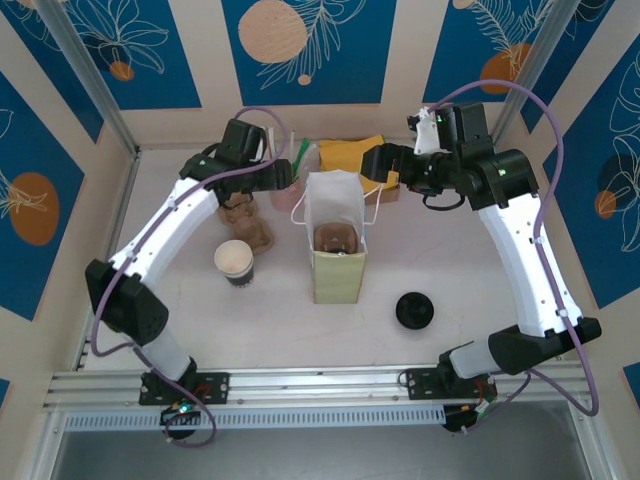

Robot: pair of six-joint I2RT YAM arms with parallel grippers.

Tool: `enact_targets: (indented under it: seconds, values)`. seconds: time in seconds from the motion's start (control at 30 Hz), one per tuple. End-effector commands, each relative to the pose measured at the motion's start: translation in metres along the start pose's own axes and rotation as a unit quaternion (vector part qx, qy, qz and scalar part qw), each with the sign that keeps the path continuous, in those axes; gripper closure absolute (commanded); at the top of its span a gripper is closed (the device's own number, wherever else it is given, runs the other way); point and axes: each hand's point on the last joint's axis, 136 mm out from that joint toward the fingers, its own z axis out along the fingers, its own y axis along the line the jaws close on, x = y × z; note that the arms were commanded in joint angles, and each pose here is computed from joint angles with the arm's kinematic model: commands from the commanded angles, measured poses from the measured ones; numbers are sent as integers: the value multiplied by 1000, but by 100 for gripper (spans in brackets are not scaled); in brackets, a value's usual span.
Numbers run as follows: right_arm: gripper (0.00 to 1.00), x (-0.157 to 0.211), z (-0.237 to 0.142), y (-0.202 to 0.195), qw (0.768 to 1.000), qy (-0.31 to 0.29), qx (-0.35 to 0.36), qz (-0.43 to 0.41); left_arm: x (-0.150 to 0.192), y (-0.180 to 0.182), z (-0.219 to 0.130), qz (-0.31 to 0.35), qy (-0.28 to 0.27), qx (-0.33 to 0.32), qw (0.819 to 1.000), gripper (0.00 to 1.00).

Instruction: Pack the takeout coffee

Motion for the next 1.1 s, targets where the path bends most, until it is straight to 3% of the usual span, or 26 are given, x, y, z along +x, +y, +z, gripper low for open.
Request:
enact_targets:
  seconds: [0.0, 0.23, 0.4, 0.57, 0.83, 1.07]
  values:
    - [1, -8, -2, -3, 1000, -17, 10, 1, -14, -5, 14, 26, 1, 16, 1000, 28]
    - [1, -13, 8, -14, 999, -5, 41, 10, -36, -12, 47, 53, 5, 11, 999, 31]
    - [1, -14, 15, -19, 998, 9, 54, 13, -46, -31, 62, 64, 10, 54, 996, 38]
    - [1, -15, 17, -19, 998, 15, 58, 14, -33, -38, 69, 80, 36, 72, 993, 44]
    - [1, -11, 15, -19, 998, 18, 55, 19, -5, -22, 77, 123, 73, 13, 990, 49]
    - [1, -3, 14, -19, 998, 22, 53, 30, 12, -20, 94, 142, 97, 9, 985, 54]
